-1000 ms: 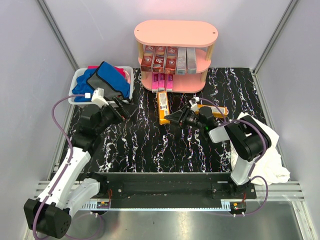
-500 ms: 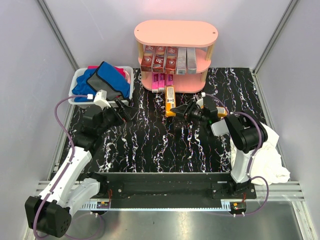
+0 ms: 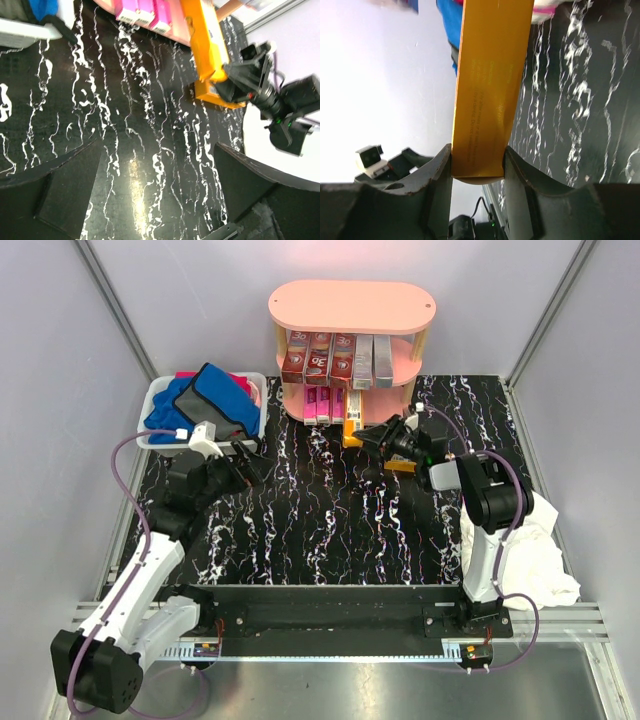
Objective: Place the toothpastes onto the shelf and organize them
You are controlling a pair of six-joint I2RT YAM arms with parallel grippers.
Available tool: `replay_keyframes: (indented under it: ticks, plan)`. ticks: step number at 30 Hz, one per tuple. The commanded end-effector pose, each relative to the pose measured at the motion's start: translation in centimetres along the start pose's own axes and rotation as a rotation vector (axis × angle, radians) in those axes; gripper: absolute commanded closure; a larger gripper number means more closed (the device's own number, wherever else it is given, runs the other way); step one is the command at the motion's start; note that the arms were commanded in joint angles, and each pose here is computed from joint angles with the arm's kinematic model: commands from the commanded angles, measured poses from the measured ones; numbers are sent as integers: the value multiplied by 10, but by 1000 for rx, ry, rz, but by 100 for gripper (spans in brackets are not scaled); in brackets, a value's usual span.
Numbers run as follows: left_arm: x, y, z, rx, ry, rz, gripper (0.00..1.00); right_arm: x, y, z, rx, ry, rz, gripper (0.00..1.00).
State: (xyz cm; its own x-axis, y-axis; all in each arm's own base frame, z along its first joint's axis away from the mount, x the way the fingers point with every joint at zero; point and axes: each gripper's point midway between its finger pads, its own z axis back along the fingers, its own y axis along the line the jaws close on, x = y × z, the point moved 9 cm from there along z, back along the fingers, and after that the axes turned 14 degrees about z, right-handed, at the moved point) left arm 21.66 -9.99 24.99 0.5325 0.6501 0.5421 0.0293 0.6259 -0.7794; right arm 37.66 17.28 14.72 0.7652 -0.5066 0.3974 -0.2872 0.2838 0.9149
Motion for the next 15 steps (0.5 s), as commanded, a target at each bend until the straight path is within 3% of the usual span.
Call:
replay_keyframes:
  ticks: [1, 8, 15]
  plan:
    - [0, 7, -4, 20, -9, -33, 1, 30, -4, -11, 16, -12, 64, 79]
    - [-2, 11, -4, 41, 5, -49, 1, 66, -28, -29, -28, -28, 73, 79]
    - [-4, 13, -5, 40, 25, -55, 1, 70, -71, -50, -122, 32, 37, 79]
